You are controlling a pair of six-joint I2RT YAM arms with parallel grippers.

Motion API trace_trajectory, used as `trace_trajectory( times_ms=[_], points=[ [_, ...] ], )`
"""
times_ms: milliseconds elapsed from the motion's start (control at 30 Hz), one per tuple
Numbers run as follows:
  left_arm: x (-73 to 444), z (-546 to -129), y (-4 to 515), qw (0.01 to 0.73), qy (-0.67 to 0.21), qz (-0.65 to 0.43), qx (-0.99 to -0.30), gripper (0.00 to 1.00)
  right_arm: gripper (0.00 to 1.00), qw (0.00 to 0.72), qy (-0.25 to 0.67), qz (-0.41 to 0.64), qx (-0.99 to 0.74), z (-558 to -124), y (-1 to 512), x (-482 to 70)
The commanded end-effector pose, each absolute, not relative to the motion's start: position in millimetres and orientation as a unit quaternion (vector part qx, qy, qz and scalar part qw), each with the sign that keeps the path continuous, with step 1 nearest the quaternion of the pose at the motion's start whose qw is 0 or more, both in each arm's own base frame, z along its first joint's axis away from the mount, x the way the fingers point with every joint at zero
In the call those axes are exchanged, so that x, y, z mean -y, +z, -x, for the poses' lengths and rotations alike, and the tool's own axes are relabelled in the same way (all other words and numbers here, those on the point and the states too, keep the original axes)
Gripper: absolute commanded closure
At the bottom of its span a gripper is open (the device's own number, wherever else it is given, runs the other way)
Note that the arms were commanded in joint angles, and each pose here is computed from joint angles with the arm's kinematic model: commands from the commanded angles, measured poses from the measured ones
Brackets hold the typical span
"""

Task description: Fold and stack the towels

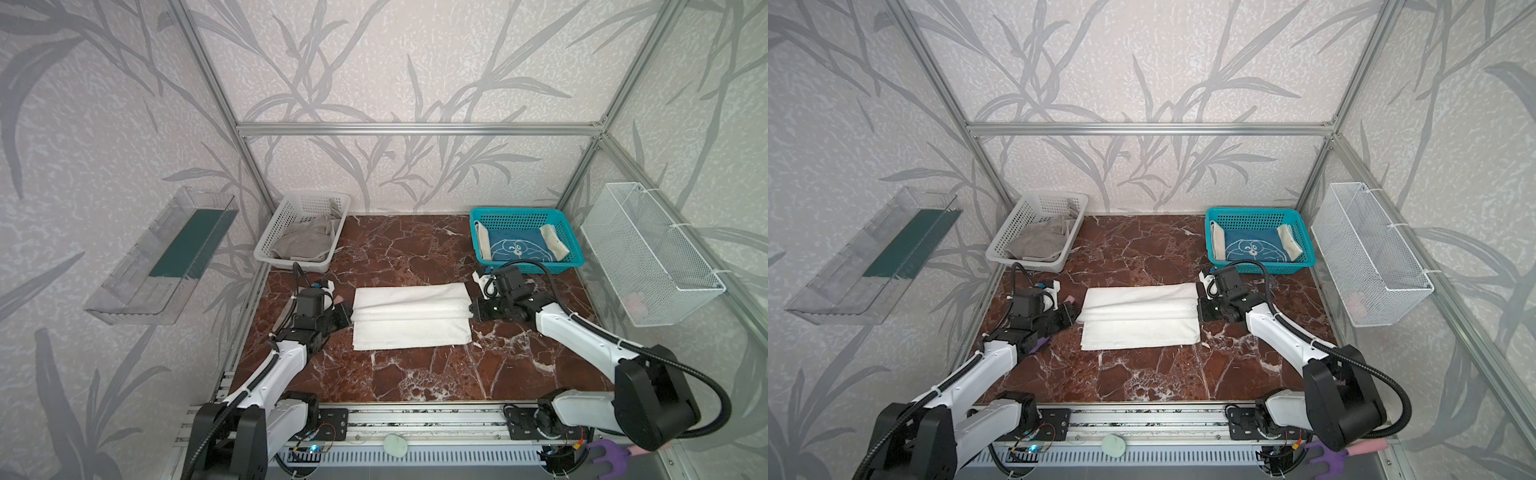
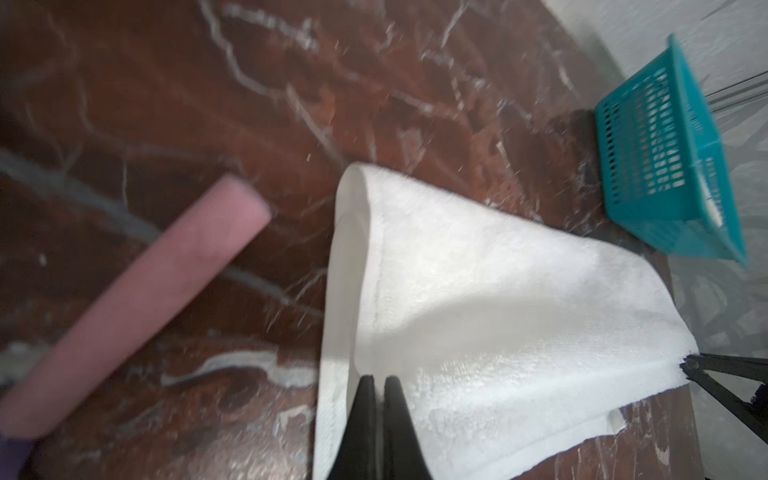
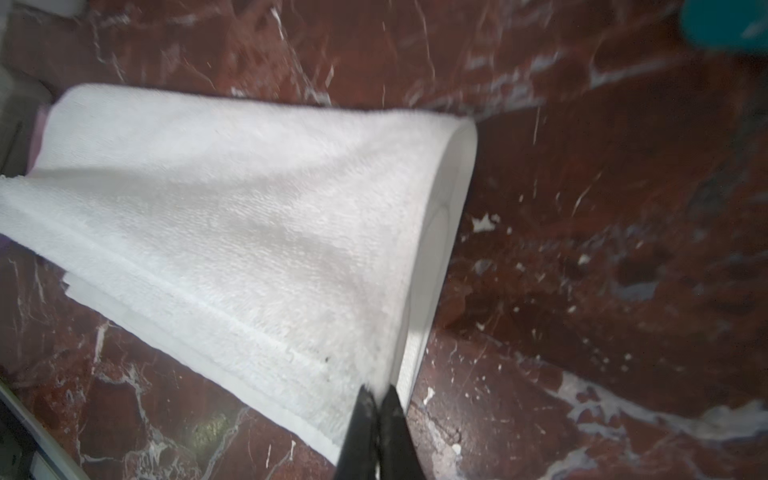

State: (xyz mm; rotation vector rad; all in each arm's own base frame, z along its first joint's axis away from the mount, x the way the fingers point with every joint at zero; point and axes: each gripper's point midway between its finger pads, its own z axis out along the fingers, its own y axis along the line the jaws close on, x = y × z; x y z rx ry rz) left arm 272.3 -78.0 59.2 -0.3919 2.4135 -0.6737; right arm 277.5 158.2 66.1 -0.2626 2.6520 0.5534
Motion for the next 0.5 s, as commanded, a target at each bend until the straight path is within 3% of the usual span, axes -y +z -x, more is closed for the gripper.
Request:
trace_trajectory(
  times_ms=[0,167,467],
  points=[
    [72.2,-262.7,49.5,0.279,-0.239,0.167,-0.915,1.00,1.00,0.143,0.196,0.068,-0.968,-256.5,35.6,-153.5],
    [68.2,-263.1,53.0,0.276,-0.222,0.164,-0.921,1.00,1.00,0.133,0.199,0.067,-0.969,-256.8,32.6,-155.5],
    [69.8,-260.4,86.0,0.288,-0.230,0.169,-0.914,1.00,1.00,0.174,0.193,0.084,-0.962,-260.0,91.3,-151.5]
  ],
)
